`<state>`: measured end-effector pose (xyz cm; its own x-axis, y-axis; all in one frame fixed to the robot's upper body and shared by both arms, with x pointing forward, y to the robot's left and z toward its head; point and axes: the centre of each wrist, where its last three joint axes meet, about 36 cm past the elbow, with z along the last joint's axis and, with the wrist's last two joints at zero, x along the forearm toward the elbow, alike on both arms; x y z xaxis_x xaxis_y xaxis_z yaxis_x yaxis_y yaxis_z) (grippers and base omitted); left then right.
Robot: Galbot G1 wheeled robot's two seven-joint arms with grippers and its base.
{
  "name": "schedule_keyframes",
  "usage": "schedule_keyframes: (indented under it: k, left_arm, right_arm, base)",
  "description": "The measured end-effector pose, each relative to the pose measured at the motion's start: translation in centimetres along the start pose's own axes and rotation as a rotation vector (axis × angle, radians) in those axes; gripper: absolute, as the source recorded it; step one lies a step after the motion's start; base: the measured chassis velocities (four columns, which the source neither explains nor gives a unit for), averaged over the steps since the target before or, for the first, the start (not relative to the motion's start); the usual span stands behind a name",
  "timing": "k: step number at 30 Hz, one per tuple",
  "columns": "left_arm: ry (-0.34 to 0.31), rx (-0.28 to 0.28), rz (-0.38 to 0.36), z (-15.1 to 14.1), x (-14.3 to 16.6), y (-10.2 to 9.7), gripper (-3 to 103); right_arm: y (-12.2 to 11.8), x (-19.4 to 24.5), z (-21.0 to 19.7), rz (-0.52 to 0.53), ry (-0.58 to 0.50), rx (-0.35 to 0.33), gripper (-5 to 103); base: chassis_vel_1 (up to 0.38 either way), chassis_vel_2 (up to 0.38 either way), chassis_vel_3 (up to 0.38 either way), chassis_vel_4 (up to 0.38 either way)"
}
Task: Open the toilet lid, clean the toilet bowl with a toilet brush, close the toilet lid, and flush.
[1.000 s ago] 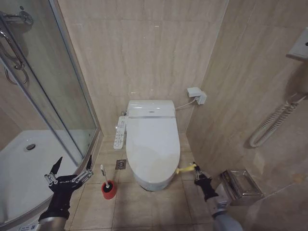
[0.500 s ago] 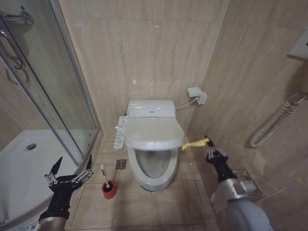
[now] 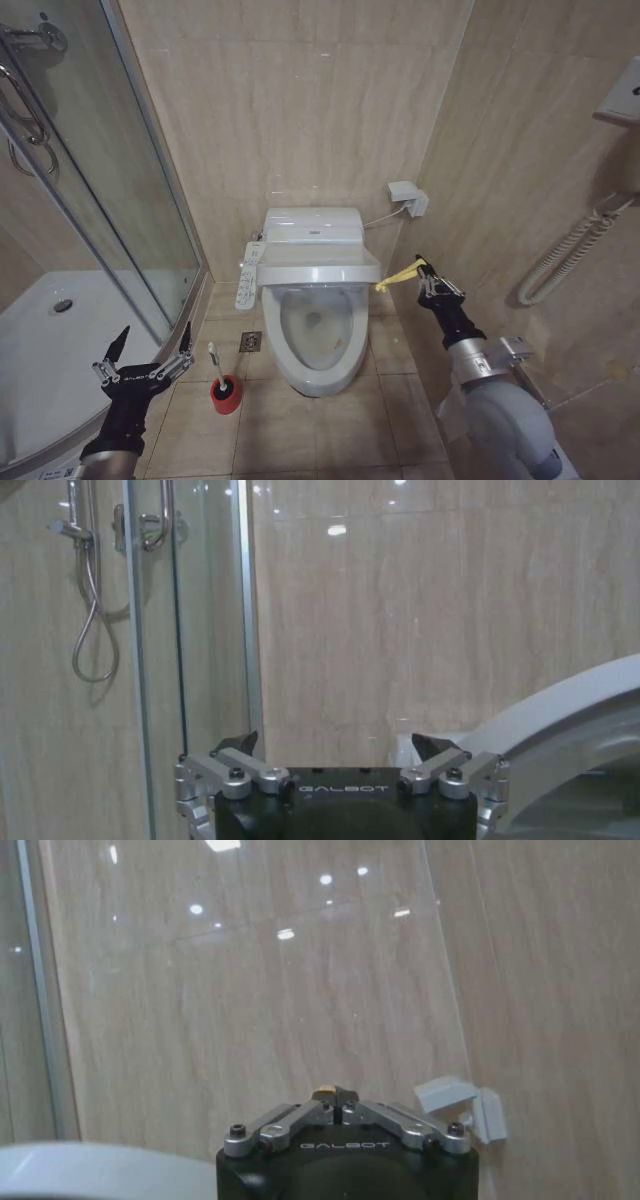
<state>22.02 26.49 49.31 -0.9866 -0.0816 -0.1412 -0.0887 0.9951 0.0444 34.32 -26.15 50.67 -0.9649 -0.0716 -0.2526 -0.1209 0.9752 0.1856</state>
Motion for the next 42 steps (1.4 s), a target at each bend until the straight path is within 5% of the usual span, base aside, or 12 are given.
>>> schedule_keyframes:
  k: [15,29,42]
  left_arm:
    - [0.0,0.0,0.0,0.0,0.0,0.0,100]
    - [0.0,0.0,0.0,0.0,0.0,0.0,100]
    - [0.0,0.0,0.0,0.0,0.0,0.0,100]
  right_arm:
    - [1.9,-5.6,2.1,0.021,-0.078,-0.112,0]
    - [2.3,-11.8,2.5,0.047,-0.168,-0.123,0]
    - [1.8,-19.3,2.2,0.06,-0.239,-0.056,0]
  base:
    - [0.0,0.0,0.0,0.0]
    - [0.0,0.0,0.0,0.0]
    - [0.0,0.0,0.0,0.0]
